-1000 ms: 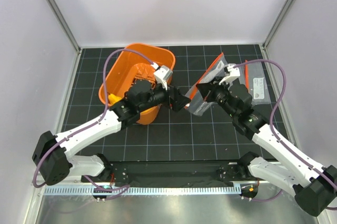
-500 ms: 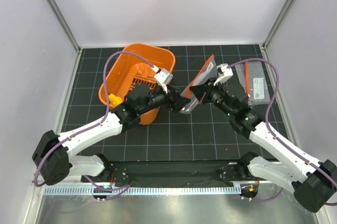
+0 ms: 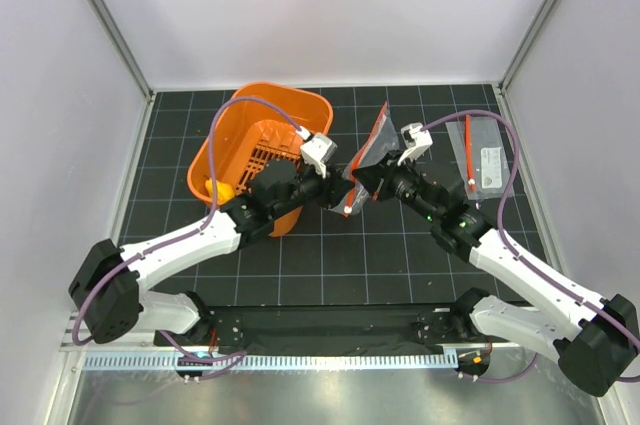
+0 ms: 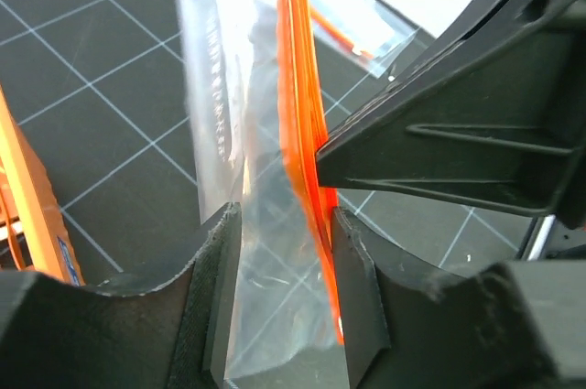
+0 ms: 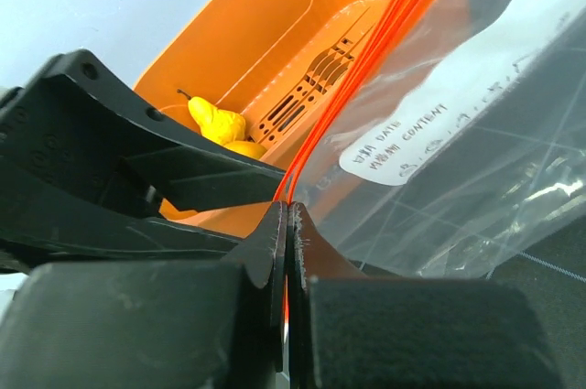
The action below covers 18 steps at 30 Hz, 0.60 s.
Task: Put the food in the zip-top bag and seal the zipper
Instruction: Open the zipper of the food storage bag.
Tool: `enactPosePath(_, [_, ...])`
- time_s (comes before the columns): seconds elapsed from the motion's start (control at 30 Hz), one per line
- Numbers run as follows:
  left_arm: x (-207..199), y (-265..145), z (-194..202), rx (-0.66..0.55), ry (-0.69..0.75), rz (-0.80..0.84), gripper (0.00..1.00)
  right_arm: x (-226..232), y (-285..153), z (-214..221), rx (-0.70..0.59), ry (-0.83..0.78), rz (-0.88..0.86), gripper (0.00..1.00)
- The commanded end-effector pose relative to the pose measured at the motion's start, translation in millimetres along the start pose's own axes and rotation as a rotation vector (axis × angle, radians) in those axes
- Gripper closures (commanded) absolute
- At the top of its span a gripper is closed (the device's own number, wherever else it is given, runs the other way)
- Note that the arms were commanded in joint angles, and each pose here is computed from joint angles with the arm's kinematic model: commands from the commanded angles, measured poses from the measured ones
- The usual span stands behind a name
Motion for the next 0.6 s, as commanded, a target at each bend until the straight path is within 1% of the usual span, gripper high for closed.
enactPosePath(0.0, [-1,5,-15,-0.035,0.041,-0.026,0.55,9,1,-12,-0.064,-0.009,-0.051,0.99])
enactPosePath(0.07, [2,6,-15,-0.031,0.041,-0.056,0.62,10,2,-12,-0.064,-0.008,-0.052,0.99])
enactPosePath(0.1, [1,7,-18,-0.032,0.042,-0.064,0.71,10,2,-12,-0.063,-0.011,-0.05,0.99])
enactPosePath(0.17, [4,7,-16,-0.014,0.044,-0.089,0.78,9,1,-12,-0.063,-0.012,-0.043,0.99])
enactPosePath(0.2, [4,6,-17,-0.015,0.044,-0.093,0.85,8,1,-12,-0.062,-0.012,-0.038,0.99])
enactPosePath(0.3, [5,3,-19,-0.032,0.038,-0.112,0.92,3,2,-11,-0.057,-0.012,0.012,0.99])
enactPosePath(0.33, [5,0,-21,-0.045,0.03,-0.116,0.94,-1,2,-14,-0.074,-0.011,0.062,0.99])
enactPosePath(0.4, [5,-1,-21,-0.046,0.02,-0.119,0.99,-8,4,-9,-0.046,-0.008,0.126,0.99])
enactPosePath(0.5, [4,-2,-24,-0.052,0.003,-0.119,1.0,-17,7,-6,-0.03,-0.001,0.216,0.99])
enactPosePath(0.57, [4,-1,-24,-0.04,-0.01,-0.124,0.99,-22,8,-6,-0.026,0.004,0.27,0.96])
Point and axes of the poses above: each gripper's point midway between its finger pads, its own y axis out along the fingers, its own x axis along the line the jaws close on, z = x × y, the point moved 8 cm from there along -y, back along the fingers, and after that the axes turned 6 degrees about -y, right-handed, at the moved point
